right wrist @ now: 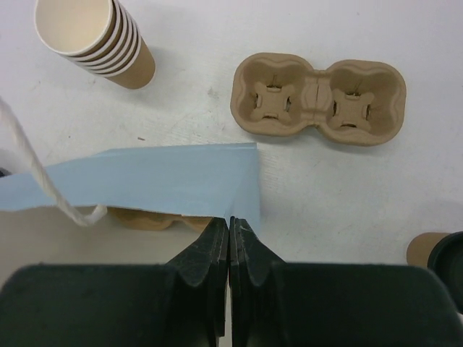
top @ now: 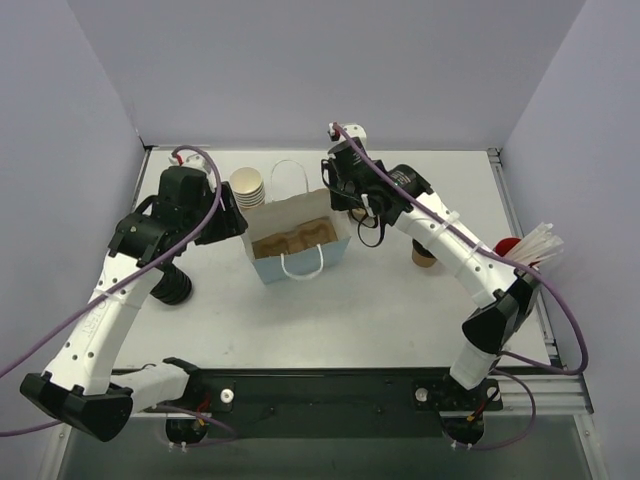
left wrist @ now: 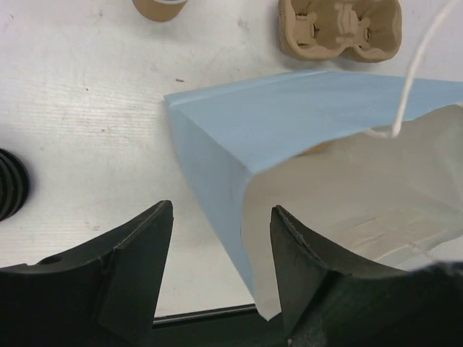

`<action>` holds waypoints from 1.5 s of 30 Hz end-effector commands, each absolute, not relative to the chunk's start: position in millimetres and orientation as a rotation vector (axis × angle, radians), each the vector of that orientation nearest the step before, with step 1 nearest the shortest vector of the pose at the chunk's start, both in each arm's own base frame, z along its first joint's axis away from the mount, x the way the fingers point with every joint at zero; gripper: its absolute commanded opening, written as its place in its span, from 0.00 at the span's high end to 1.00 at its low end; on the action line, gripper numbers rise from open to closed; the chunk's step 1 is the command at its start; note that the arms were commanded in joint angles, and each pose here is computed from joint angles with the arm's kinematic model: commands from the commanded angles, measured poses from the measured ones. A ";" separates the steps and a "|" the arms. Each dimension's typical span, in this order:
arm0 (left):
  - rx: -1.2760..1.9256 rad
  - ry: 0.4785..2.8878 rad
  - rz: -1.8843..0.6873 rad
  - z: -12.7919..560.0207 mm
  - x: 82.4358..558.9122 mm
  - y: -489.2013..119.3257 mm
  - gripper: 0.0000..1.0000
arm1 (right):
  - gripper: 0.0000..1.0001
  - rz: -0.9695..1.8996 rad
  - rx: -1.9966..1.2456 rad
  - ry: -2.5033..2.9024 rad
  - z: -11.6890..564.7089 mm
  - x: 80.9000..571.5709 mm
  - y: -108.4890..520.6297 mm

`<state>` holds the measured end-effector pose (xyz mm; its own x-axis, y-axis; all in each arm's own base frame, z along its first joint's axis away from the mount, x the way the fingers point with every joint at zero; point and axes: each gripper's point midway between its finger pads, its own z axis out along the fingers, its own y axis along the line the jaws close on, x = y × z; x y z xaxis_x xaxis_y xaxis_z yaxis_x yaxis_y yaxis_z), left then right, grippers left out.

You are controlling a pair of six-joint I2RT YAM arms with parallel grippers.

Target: Pack the takeout coffee

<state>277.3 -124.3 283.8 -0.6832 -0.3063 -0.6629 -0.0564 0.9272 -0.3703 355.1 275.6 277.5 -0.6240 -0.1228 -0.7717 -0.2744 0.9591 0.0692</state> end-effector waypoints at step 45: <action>-0.189 2.185 -0.664 286.3 232.5 -157.8 0.36 | 1.00 0.266 0.040 2.078 259.8 270.8 243.3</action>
<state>223.3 -153.6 244.0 -0.7325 -0.3110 -0.6055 0.0300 0.8739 -0.4852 274.5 246.3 259.5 -0.5068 0.1268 -0.8527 -0.0959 0.9747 0.2020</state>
